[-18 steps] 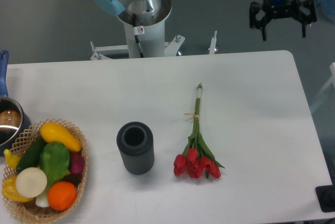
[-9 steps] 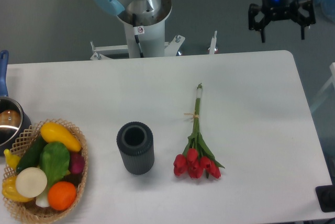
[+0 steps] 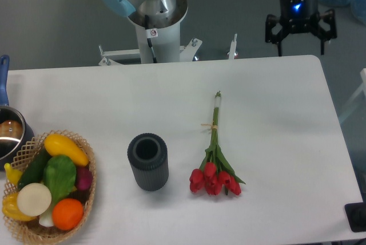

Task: Pick up the flowers from the table
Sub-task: 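Move the open gripper down toward the red tulip stems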

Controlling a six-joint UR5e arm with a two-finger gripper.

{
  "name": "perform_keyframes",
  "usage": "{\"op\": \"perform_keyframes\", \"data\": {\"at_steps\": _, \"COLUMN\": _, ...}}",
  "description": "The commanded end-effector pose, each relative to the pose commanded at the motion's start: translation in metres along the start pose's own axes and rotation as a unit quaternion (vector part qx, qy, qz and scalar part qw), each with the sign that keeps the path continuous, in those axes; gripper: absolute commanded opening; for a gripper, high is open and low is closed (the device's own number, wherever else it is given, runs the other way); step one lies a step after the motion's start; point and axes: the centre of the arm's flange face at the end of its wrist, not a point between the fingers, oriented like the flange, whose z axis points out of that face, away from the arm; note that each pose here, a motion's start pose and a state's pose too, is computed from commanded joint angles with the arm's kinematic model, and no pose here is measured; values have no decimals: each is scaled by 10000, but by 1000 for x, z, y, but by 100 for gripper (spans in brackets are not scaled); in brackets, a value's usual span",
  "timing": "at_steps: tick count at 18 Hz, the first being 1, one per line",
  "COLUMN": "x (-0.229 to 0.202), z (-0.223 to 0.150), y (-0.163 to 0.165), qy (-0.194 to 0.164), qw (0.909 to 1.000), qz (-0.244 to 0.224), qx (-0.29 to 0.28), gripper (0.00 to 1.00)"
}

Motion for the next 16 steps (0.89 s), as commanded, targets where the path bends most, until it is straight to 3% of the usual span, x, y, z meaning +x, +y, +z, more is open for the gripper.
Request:
{"op": "perform_keyframes", "data": {"at_steps": 4, "x": 25, "z": 36, "y": -18, "qy": 347, "qw": 9994, "qz": 41, "qx": -87, "gripper": 100}}
{"op": "perform_keyframes", "data": {"at_steps": 7, "x": 38, "z": 56, "y": -32, "qy": 555, "qw": 9977, "qz": -388, "qx": -70, "gripper": 100}}
{"op": "perform_keyframes", "data": {"at_steps": 16, "x": 49, "z": 99, "y": -51, "qy": 1182, "qw": 9883, "qz": -954, "qx": 159, "gripper": 100}}
